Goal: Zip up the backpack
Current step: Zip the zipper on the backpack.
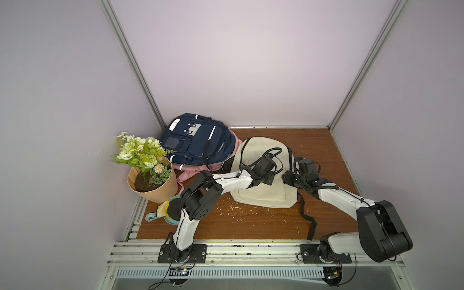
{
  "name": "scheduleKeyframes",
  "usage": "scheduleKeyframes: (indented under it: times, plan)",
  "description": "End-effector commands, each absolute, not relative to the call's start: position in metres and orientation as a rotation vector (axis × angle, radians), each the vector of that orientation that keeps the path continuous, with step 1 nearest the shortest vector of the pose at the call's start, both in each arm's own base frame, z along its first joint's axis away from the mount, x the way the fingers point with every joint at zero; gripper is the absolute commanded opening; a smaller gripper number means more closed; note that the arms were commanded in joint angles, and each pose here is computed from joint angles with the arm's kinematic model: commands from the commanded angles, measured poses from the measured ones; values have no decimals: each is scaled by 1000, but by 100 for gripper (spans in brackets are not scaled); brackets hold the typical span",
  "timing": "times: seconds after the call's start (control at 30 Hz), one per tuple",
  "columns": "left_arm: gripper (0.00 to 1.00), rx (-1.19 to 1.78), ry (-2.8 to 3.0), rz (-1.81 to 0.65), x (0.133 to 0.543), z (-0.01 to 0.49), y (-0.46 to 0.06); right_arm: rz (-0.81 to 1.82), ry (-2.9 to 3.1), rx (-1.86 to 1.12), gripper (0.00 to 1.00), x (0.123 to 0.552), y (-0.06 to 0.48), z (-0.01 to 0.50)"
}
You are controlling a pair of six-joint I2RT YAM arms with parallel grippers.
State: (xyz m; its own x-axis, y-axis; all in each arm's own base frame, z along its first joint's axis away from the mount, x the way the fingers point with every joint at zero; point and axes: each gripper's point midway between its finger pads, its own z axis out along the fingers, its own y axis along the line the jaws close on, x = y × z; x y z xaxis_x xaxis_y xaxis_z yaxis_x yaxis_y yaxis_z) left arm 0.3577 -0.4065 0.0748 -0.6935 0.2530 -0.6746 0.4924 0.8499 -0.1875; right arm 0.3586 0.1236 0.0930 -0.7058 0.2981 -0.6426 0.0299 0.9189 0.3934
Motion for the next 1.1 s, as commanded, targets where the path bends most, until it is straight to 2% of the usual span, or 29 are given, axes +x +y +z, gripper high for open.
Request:
scheduleKeyframes:
  times: [0.0, 0.23, 0.53, 1.07]
  plan:
    - [0, 534, 2364, -514, 353, 69, -414, 536, 2274, 180, 47, 372, 140, 114]
    - [0, 531, 2364, -553, 351, 68, -418, 480, 2371, 190, 35, 374, 139, 75]
    - [0, 525, 2376, -561, 349, 64, -418, 462, 2379, 182, 18, 378, 142, 72]
    - [0, 480, 2378, -590, 351, 60, -408, 450, 2350, 158, 21, 368, 151, 89]
